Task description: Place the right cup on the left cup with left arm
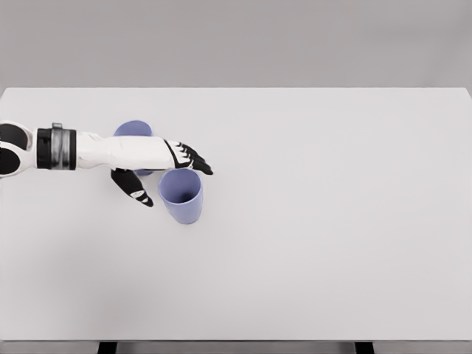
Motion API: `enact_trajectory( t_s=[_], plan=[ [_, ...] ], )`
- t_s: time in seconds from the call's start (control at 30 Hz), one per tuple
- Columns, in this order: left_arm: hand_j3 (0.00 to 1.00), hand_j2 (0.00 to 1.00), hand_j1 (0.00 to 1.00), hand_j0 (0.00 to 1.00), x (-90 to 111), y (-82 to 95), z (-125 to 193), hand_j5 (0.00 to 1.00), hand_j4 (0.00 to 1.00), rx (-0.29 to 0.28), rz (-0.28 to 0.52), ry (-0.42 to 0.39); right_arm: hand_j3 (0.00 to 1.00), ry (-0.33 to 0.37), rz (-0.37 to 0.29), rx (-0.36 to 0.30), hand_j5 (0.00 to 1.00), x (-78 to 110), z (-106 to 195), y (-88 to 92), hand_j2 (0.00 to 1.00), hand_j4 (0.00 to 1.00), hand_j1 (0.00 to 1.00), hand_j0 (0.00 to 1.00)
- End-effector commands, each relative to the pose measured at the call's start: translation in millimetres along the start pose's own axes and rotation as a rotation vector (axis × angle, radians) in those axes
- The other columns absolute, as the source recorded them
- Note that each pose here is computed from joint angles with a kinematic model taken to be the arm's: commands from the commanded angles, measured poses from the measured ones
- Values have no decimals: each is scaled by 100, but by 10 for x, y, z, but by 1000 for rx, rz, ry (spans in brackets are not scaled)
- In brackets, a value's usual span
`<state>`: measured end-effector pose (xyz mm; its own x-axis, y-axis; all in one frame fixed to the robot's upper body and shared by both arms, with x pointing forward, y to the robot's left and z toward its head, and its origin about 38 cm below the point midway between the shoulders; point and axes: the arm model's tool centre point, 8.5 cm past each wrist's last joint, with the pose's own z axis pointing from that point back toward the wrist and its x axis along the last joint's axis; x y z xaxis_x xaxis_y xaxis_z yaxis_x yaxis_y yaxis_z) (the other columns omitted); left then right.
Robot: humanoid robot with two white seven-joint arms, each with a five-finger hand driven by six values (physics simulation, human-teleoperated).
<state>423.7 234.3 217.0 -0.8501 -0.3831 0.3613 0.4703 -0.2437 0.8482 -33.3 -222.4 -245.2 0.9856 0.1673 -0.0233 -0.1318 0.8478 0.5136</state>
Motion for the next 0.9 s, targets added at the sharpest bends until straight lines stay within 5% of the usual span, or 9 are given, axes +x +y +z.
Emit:
enact_trajectory(
  t_s=[0.0,0.8,0.87],
  plan=[
    [100,100,100,100,-5,6,-36,100,100,-8,-29,11,100,1,1,1,100,-1,0,1,100,100,100,100],
    [100,100,100,100,-83,-142,-269,100,100,-6,15,0,100,1,1,1,100,-1,0,1,100,100,100,100],
    [94,94,94,94,-91,-208,-273,94,94,-10,29,0,100,1,1,1,100,-1,0,1,100,100,100,100]
  ],
)
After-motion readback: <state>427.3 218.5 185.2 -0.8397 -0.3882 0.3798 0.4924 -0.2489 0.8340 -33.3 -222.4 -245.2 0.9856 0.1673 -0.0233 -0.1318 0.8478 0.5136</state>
